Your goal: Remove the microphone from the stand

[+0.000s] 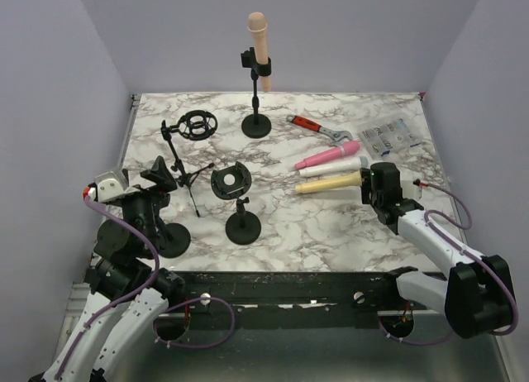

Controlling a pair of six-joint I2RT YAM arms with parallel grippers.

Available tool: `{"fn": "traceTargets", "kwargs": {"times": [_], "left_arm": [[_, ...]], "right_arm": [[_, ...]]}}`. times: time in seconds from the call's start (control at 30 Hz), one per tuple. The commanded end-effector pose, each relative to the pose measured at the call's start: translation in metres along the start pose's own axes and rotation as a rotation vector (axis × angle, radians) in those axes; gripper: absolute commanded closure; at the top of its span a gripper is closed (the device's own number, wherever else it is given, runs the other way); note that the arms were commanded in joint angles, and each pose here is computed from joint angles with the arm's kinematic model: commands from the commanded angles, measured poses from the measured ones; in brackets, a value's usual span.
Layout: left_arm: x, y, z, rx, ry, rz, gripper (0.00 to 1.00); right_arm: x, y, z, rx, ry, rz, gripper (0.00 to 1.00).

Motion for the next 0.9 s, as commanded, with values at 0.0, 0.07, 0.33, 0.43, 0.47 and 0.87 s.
{"fn": "traceTargets", "kwargs": {"times": [0.0, 0.07, 0.33, 0.43, 0.47, 0.87], "left_arm": [[-0.002, 0.003, 0.012, -0.022, 0.031, -0.021, 0.09], [-0.002, 0.003, 0.011, -0.02, 0.03, -0.023, 0.09], [-0.002, 0.004, 0.012, -0.021, 0.035, -0.025, 0.09], [-0.002, 0.003, 0.011, -0.018, 0.032, -0.026, 0.09], [-0.002, 0.004, 0.012, -0.02, 0.034, -0.025, 0.09], [-0.002, 0.003, 0.012, -0.02, 0.032, -0.022, 0.09]], "right_arm": [[-0.008, -0.014, 0.001, -0.008, -0.11, -0.027, 0.98], [-0.012, -0.018, 0.001, -0.015, -0.112, -0.038, 0.98], [-0.03, -0.036, -0.005, 0.019, -0.11, -0.082, 0.9], [-0.035, -0.04, -0.007, 0.036, -0.111, -0.098, 0.89], [-0.036, -0.041, -0.007, 0.037, -0.106, -0.097, 0.87], [-0.045, -0.053, -0.008, 0.023, -0.078, -0.139, 0.76]]}}
Point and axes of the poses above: each gripper's point midway between its finger pads, its own y axis back along the fingers, its own x axis along the line the jaws close on, z = x × y, the point moved 10 cm from there along y, back along the fingers, and after that the axes turned 10 degrees about y, right-handed, at the moved point
